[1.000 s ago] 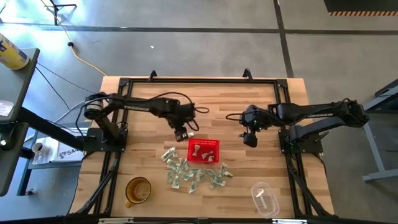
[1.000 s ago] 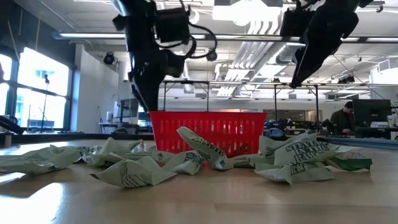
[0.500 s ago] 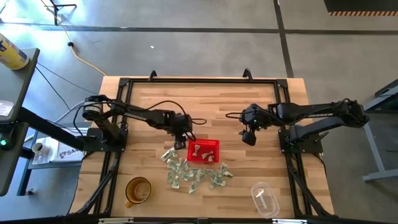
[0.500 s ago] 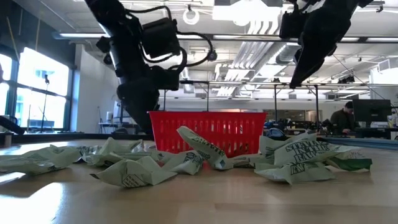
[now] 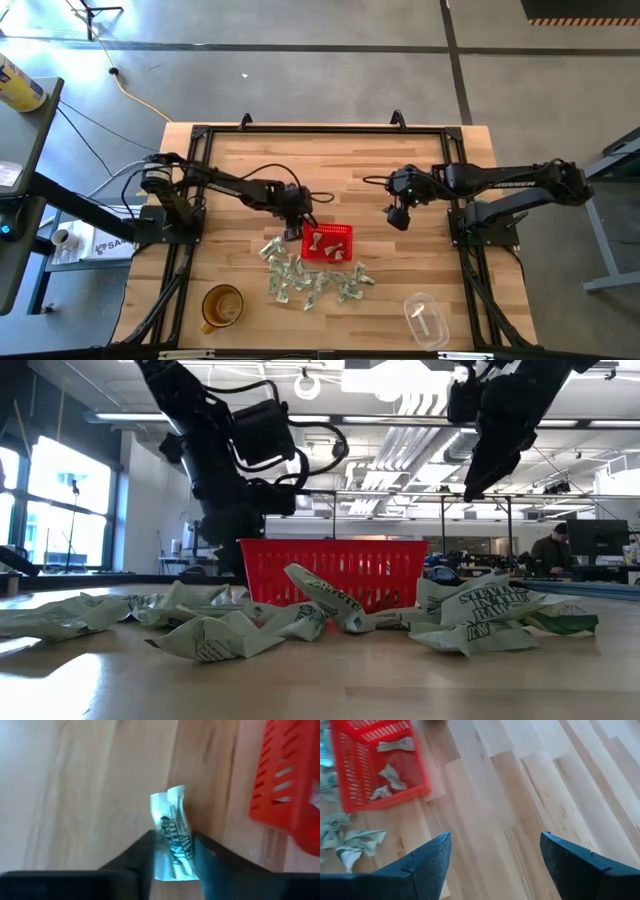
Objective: Pick and place Stevia / Truvia into bins
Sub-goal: Put the stevia packet into the orange basket
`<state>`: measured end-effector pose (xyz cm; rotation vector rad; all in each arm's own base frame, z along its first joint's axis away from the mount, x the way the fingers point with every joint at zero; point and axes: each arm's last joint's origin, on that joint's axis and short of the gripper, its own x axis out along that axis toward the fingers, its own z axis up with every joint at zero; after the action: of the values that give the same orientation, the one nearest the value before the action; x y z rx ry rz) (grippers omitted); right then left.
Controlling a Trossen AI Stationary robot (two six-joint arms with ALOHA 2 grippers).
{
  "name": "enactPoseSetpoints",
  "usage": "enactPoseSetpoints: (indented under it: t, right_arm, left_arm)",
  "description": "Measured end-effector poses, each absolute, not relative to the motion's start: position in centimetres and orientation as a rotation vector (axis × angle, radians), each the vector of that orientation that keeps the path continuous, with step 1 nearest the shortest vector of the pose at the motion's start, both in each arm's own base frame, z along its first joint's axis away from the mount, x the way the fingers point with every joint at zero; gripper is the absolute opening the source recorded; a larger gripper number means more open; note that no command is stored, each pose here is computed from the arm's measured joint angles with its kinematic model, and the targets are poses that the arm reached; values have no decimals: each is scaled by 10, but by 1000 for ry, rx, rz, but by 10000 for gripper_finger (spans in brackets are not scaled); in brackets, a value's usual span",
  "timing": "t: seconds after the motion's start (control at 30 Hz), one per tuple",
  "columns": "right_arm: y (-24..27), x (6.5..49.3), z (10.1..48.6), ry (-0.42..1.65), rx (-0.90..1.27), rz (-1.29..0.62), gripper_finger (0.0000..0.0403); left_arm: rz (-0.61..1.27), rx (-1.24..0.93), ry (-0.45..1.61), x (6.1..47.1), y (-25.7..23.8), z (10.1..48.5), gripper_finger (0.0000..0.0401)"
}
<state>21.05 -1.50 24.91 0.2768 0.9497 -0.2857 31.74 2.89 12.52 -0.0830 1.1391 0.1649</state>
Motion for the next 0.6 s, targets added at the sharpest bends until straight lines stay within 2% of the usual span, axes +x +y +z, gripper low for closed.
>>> enactPoseSetpoints:
  t: [0.13,0.17,0.23,0.33,0.47,0.53,0.6]
  right_arm:
    - [-6,214,251,916,291,-216,296]
    - [-4,216,252,899,299,-208,296]
    - [-1,219,255,860,307,-190,296]
    - [2,225,257,811,316,-166,296]
    - [1,235,246,862,301,-114,296]
    - [1,242,235,916,285,-77,296]
    - [1,249,224,957,272,-46,296]
  left_arm:
    - [172,-86,1152,309,33,138,34]
    - [187,-101,1183,302,34,142,25]
    - [205,-147,1199,292,34,156,29]
    - [205,-233,1093,284,29,197,48]
    - [69,-289,776,286,10,249,33]
    - [12,-321,662,293,2,263,26]
    - [2,-351,657,301,-3,257,26]
